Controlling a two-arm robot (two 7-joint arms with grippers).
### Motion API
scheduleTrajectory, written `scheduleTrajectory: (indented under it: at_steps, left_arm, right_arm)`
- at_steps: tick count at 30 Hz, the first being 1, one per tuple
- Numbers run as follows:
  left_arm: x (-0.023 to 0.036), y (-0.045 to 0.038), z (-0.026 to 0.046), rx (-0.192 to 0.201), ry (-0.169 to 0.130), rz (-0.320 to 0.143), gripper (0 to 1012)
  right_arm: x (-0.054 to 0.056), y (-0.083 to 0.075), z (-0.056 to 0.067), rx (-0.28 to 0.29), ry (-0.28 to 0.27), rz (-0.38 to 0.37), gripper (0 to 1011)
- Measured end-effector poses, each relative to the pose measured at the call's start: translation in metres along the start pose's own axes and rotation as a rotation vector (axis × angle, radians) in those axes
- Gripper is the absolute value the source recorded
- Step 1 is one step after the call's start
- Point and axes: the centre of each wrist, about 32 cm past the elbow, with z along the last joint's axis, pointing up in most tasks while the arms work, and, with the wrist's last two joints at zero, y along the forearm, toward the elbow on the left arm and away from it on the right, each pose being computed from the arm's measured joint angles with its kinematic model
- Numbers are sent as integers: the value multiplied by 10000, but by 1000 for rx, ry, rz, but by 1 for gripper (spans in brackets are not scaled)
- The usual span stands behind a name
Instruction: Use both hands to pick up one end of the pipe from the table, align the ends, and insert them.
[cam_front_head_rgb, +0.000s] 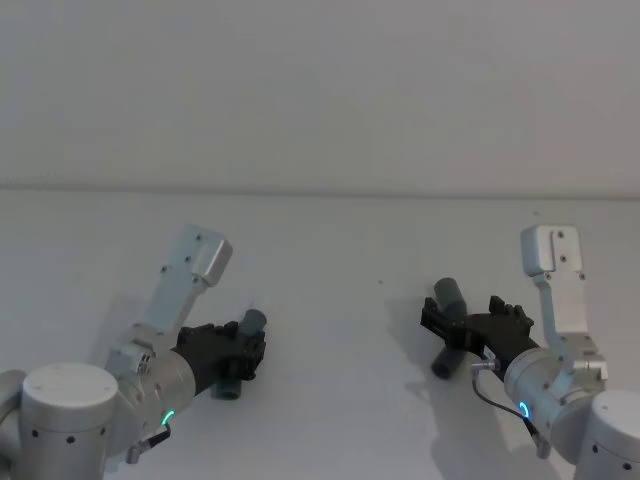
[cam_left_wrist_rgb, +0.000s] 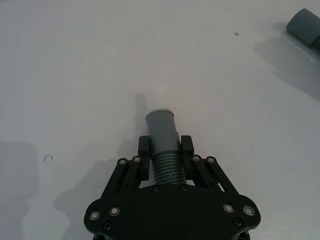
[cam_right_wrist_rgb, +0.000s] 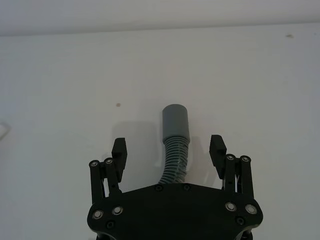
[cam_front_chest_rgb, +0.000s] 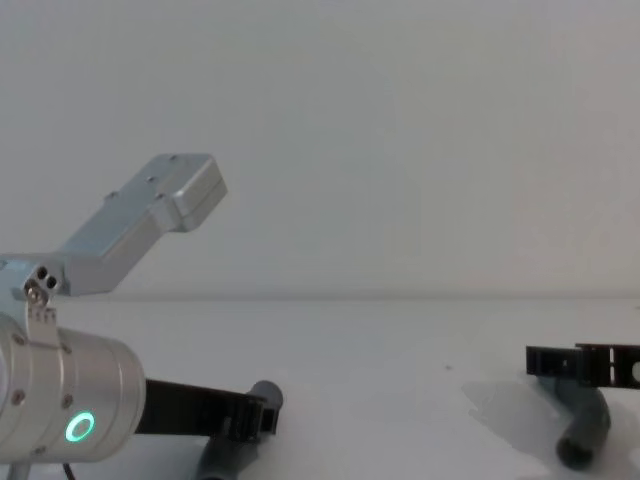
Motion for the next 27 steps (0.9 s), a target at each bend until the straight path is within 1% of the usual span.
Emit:
scheduleTrajectory:
  at_steps: [17,27]
  left_arm:
    - [0,0,0,0,0,0,351]
    - [0,0,0,0,0,0,351]
  right_arm:
    - [35,78,-87,-36,-16,-24,1002]
    - [53,106,-118,-45,-26,-33,1002]
